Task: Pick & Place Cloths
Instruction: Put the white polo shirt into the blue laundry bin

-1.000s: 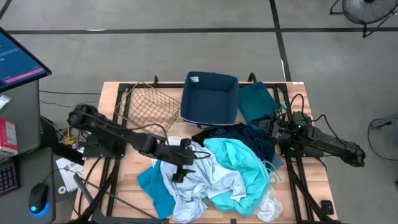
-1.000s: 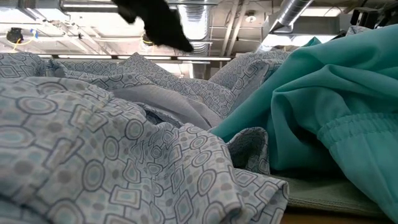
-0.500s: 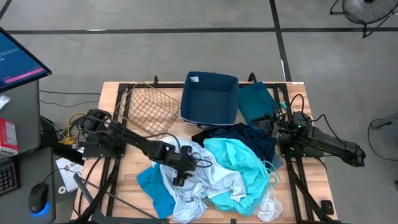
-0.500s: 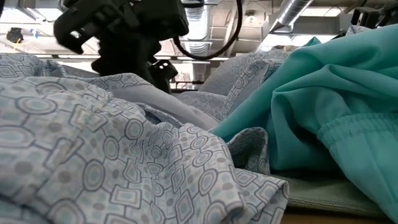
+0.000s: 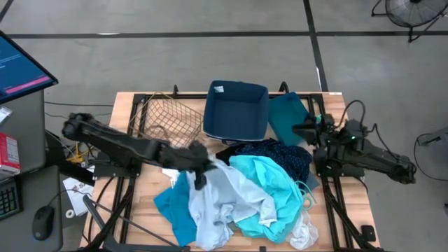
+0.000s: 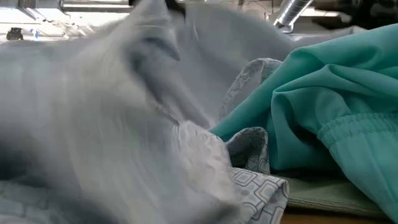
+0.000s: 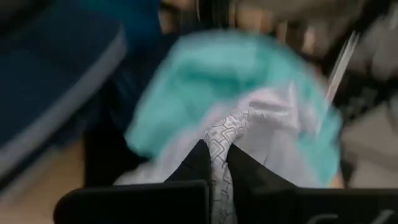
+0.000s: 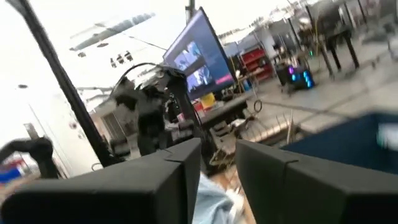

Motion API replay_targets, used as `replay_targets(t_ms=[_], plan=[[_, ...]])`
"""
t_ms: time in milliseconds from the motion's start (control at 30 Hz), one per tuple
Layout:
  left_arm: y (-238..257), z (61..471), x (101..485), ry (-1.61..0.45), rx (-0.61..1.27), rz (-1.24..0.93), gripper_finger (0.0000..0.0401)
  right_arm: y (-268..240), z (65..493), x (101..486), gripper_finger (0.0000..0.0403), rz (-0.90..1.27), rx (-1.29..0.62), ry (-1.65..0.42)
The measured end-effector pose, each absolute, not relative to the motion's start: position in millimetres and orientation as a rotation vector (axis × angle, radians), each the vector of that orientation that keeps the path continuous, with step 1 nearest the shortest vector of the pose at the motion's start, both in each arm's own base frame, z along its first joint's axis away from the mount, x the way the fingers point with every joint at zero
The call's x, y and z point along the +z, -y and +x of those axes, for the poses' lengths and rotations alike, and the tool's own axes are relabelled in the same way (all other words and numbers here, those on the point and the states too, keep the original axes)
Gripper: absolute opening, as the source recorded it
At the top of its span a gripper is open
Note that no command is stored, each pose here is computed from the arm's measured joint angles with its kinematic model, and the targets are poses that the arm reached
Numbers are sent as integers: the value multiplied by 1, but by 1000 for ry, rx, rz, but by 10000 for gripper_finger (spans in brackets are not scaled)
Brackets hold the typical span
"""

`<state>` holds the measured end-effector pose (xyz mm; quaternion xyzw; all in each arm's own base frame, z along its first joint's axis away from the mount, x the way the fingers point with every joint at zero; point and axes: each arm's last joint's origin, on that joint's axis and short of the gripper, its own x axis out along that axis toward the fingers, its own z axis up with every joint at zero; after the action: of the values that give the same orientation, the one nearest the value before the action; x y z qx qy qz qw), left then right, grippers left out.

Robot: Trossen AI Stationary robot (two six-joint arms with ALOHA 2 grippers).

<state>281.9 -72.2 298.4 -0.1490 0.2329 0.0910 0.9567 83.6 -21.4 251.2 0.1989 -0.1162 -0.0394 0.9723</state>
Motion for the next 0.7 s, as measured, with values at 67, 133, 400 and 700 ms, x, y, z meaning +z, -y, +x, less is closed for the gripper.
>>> replay_targets(t_ms=[67, 133, 400, 700], plan=[[66, 269, 322, -341, 219, -325, 1, 21, 86, 270, 90, 339, -89, 228], [59, 256, 345, -214, 248, -331, 1, 23, 94, 285, 88, 280, -102, 196], [39, 227, 390, 62, 281, -298, 0, 23, 156, 332, 129, 81, -47, -51], [30, 227, 401, 160, 265, -273, 0, 11, 241, 370, 292, -65, 74, -177]])
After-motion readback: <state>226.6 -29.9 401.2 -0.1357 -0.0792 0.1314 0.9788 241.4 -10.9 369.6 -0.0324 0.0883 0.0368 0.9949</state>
